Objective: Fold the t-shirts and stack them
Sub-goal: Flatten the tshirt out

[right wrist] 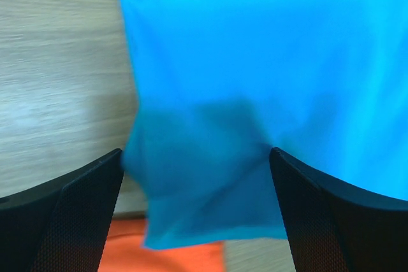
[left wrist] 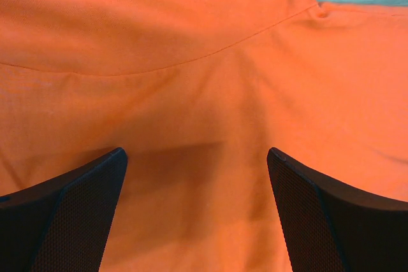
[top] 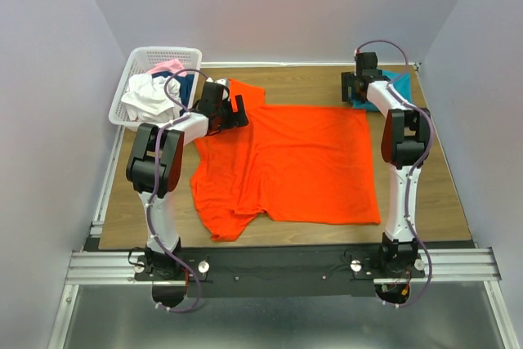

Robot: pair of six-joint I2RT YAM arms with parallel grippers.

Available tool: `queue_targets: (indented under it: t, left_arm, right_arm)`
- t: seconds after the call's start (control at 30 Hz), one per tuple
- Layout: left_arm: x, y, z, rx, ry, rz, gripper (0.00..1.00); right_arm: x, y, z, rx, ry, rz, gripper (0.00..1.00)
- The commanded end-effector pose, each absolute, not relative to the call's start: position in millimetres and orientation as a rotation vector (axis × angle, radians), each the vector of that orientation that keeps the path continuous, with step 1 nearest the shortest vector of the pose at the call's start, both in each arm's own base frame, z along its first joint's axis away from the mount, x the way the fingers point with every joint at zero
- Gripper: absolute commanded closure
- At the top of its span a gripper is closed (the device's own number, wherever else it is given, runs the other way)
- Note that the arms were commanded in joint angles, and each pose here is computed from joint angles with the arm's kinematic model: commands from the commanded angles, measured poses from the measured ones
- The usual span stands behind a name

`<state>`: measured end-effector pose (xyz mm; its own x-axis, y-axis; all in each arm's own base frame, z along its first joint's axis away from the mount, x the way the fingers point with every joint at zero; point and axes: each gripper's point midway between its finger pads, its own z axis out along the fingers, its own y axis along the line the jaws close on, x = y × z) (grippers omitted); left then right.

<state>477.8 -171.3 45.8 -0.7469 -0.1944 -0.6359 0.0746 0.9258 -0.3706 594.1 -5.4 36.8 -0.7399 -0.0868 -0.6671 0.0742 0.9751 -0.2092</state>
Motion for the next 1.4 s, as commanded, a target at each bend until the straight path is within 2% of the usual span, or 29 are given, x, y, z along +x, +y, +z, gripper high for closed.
queue_targets:
  t: [0.0, 0.37, 0.5, 0.6, 0.8, 0.83, 0.97, 1.17, 1.27, 1.37]
  left_arm:
    - [472, -166, 34, -0.116, 2.379, -0.445, 0.02]
    - [471, -150, 38, -0.165, 2.392, -0.337, 0.02]
    - [475, -151, 43, -0.163, 2.386, -0.338, 0.02]
    - [480, -152, 49, -0.161, 2.371, -0.340, 0.02]
    - [493, -145, 77, -0.180, 2.308, -0.287, 0.02]
    - [494, -146, 82, -0.174, 2.299, -0.298, 0.02]
    - [496, -150, 104, -0.157, 2.258, -0.331, 0.02]
    - [494, -147, 110, -0.173, 2.253, -0.320, 0.02]
    - [493, -148, 104, -0.170, 2.270, -0.319, 0.02]
    - [496, -151, 96, -0.162, 2.289, -0.327, 0.02]
  right_arm:
    - [588, -52, 13, -0.096, 2.451, -0.459, 0.00]
    - [602, -104, 26, -0.185, 2.421, -0.566, 0.00]
    - [605, -113, 34, -0.155, 2.406, -0.519, 0.00]
    - [610, -96, 46, -0.190, 2.380, -0.398, 0.00]
    - [616, -54, 122, -0.193, 2.238, -0.126, 0.00]
    - [613, -46, 146, -0.190, 2.197, -0.088, 0.00]
    - [588, -11, 162, -0.155, 2.196, 0.102, 0.00]
    - [545, 13, 137, 0.128, 2.301, 0.123, 0.00]
    - [522, 18, 106, 0.262, 2.378, 0.176, 0.00]
    - [515, 42, 84, 0.248, 2.431, 0.264, 0.00]
